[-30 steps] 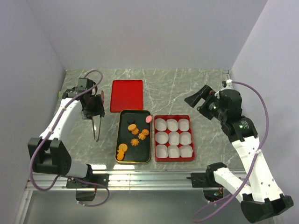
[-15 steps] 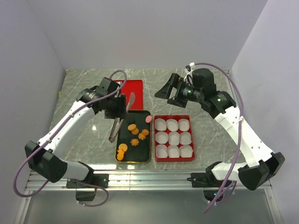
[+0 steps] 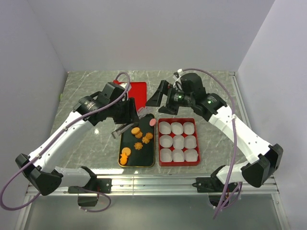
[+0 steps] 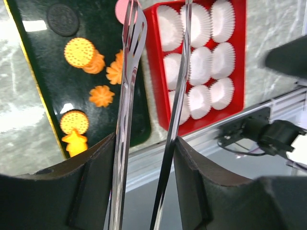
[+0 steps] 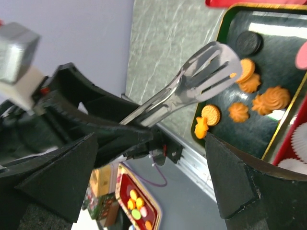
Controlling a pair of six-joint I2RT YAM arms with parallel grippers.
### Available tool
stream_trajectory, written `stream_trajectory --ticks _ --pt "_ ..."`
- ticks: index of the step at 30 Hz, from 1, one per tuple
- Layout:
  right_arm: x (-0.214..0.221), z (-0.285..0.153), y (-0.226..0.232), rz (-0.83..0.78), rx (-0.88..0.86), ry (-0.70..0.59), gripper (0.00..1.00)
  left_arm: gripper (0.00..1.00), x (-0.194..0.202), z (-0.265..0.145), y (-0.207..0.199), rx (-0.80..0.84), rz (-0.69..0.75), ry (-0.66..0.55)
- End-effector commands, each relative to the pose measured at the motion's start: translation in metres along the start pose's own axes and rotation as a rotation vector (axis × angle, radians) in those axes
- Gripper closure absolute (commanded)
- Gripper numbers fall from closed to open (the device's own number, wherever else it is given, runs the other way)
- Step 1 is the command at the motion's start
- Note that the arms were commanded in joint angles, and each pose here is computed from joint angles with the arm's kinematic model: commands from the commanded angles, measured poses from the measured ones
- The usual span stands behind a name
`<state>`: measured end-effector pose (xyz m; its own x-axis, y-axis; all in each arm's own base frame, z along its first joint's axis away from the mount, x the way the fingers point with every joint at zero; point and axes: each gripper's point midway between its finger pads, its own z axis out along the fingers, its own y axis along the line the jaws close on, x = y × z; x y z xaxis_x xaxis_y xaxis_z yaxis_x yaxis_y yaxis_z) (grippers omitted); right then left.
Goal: Pack the cookies
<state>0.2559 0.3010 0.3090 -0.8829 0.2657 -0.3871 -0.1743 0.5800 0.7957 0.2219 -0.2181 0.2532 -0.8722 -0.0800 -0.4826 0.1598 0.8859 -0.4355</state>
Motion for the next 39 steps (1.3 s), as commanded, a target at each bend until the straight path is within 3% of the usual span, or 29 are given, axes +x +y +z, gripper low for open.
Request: stream_trajectory --ticks 1,13,20,26,29,32,33,36,39 --pt "0.009 0.009 0.016 0.002 -0.052 0.022 0.01 0.46 -0.014 -0.022 -0.022 0.073 -0.038 -0.080" --pt "0.052 0.030 0.021 0.054 -0.042 0.157 0.02 0.50 -0.011 -0.042 -0.032 0.098 -0.053 -0.126" --pt "0.056 0.041 0.022 0.049 -0.030 0.183 0.03 0.51 -0.004 -0.048 -0.056 0.147 0.001 -0.125" --pt "0.062 0.049 0.016 0.072 -0.005 0.221 0.10 0.52 -0.006 -0.056 -0.067 0.132 0.018 -0.159" --pt "0.064 0.050 0.017 0.079 -0.010 0.228 0.20 0.53 -0.007 -0.057 -0.070 0.141 0.014 -0.168" --pt "0.064 0.051 0.020 0.077 -0.028 0.237 0.41 0.54 -0.005 -0.055 -0.069 0.134 0.011 -0.162" --pt "0.064 0.052 0.022 0.078 -0.039 0.241 0.54 0.53 -0.004 -0.054 -0.068 0.130 0.009 -0.157" --pt "0.063 0.052 0.029 0.076 -0.062 0.249 0.72 0.53 -0.001 -0.050 -0.065 0.115 0.002 -0.151" --pt "0.058 0.051 0.035 0.087 -0.080 0.239 0.81 0.52 0.004 -0.046 -0.062 0.109 -0.005 -0.138"
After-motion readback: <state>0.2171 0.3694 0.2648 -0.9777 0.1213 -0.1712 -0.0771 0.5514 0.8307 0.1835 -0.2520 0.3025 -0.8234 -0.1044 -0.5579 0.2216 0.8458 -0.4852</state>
